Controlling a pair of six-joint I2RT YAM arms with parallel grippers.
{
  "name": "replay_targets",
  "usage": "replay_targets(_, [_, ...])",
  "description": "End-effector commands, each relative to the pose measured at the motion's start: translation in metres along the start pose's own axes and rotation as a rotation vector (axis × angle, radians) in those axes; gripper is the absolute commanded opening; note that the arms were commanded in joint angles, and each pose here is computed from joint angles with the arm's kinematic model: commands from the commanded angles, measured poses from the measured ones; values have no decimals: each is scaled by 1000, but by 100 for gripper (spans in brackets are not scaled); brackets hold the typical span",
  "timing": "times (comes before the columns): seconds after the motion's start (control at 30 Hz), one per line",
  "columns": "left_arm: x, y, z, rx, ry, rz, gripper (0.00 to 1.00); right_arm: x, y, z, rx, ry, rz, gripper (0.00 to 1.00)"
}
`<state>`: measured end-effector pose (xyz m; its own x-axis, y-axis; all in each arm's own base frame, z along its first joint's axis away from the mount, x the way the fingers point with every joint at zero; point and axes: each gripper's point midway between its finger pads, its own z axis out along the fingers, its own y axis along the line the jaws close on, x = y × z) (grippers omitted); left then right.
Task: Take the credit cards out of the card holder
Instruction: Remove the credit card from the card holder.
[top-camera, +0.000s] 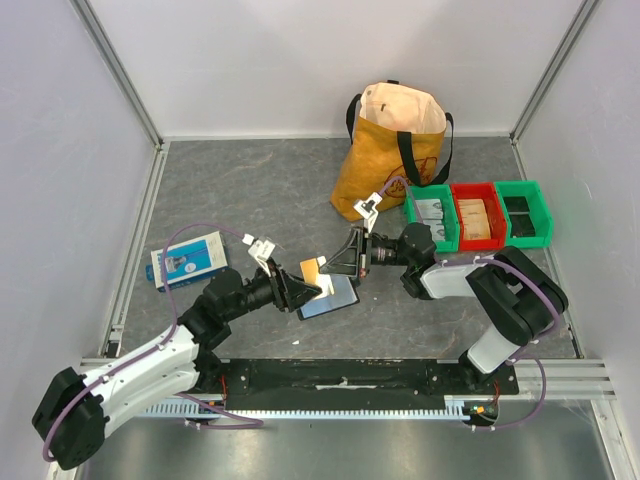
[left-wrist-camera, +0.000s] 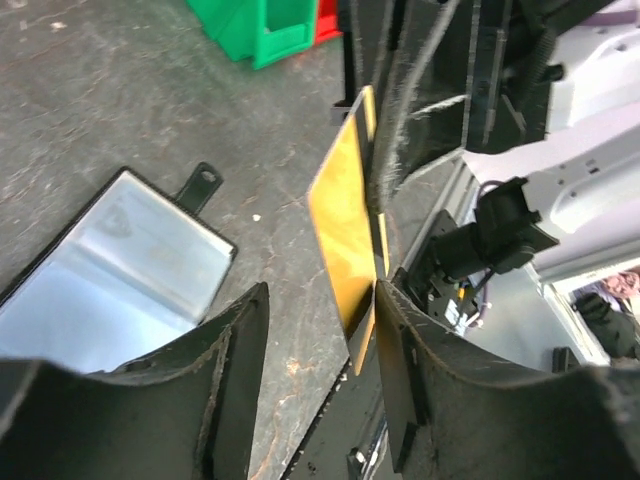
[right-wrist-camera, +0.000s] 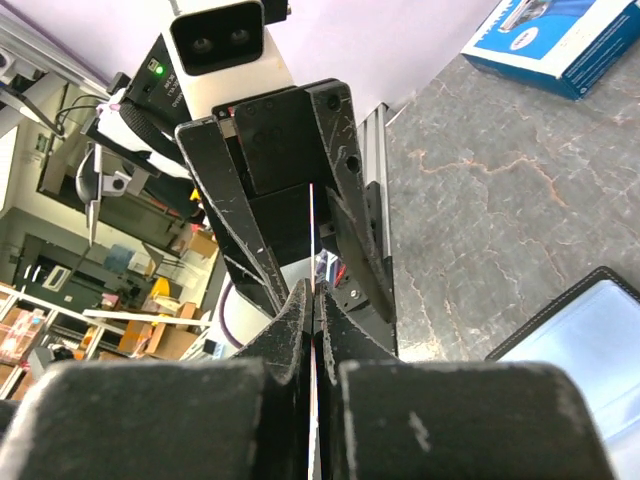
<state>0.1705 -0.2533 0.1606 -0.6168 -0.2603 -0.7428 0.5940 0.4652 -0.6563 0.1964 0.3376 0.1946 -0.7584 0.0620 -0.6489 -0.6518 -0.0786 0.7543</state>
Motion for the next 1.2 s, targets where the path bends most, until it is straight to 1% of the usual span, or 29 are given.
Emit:
replay_targets(0.0, [-10, -32, -3, 177, -22, 119, 50, -12, 39, -2, -133, -32, -120, 0])
replay_targets(0.07, [-11, -35, -4, 194, -29, 130, 47, -12, 41, -2, -143, -34, -122, 0])
replay_targets(0.13, [-12, -36, -5, 200, -39, 134, 41, -14, 45, -3, -154, -37, -129, 0])
replay_targets(0.2, [-13, -37, -5, 204, -43, 143, 30, -15, 47, -3, -157, -40, -129, 0])
replay_targets(0.23, [-13, -37, -5, 201, -45, 147, 18, -15, 46, -3, -155, -39, -125, 0])
replay_targets(0.27, [-15, -36, -5, 193, -50, 152, 10, -15, 47, -3, -155, -41, -127, 0])
replay_targets(0.33, [-21, -33, -4, 164, -58, 181, 2, -17, 49, -3, -156, -42, -123, 1])
replay_targets(0.4, [-29, -29, -3, 110, -54, 238, 2, -21, 48, -5, -143, -57, -117, 5])
replay_targets(0.43, [-37, -28, -3, 77, -58, 267, 2, -25, 49, -6, -134, -70, -116, 11])
replay_targets(0.53, [-55, -24, -4, -26, -62, 368, 2, -39, 48, -12, -77, -118, -115, 35])
replay_targets(0.6, [-69, -26, -5, -87, -68, 441, 2, -47, 44, -17, -10, -138, -126, 48])
replay_targets(0.67, [-74, -15, -5, -191, -32, 513, 2, -56, 31, -21, 121, -151, -126, 55])
replay_targets(0.7, [-79, -13, -5, -231, -25, 554, 2, -62, 25, -24, 200, -154, -181, 58])
replay_targets(0.73, [-82, -9, -5, -272, -11, 599, 2, -67, 16, -31, 304, -160, -175, 62])
replay_targets(0.8, [-87, -8, -3, -329, 12, 693, 2, -76, 13, -45, 450, -197, -155, 70])
replay_targets(0.83, [-93, -8, -3, -363, 19, 751, 2, -84, 17, -53, 509, -231, -146, 72])
replay_targets(0.93, [-102, -2, -1, -464, 44, 934, 2, -101, 30, -65, 586, -319, -91, 78])
replay_targets(1.03, [-112, -2, 2, -546, 39, 1105, 2, -108, 37, -69, 596, -393, 0, 84])
replay_targets(1.1, [-121, -6, 6, -580, 21, 1191, 2, -110, 38, -68, 597, -411, 48, 86])
replay_targets(1.13, [-121, -6, 8, -593, 30, 1233, 2, -109, 38, -66, 602, -413, 67, 86])
replay_targets(1.17, [-126, -12, 12, -592, 1, 1257, 2, -109, 37, -65, 606, -418, 82, 86])
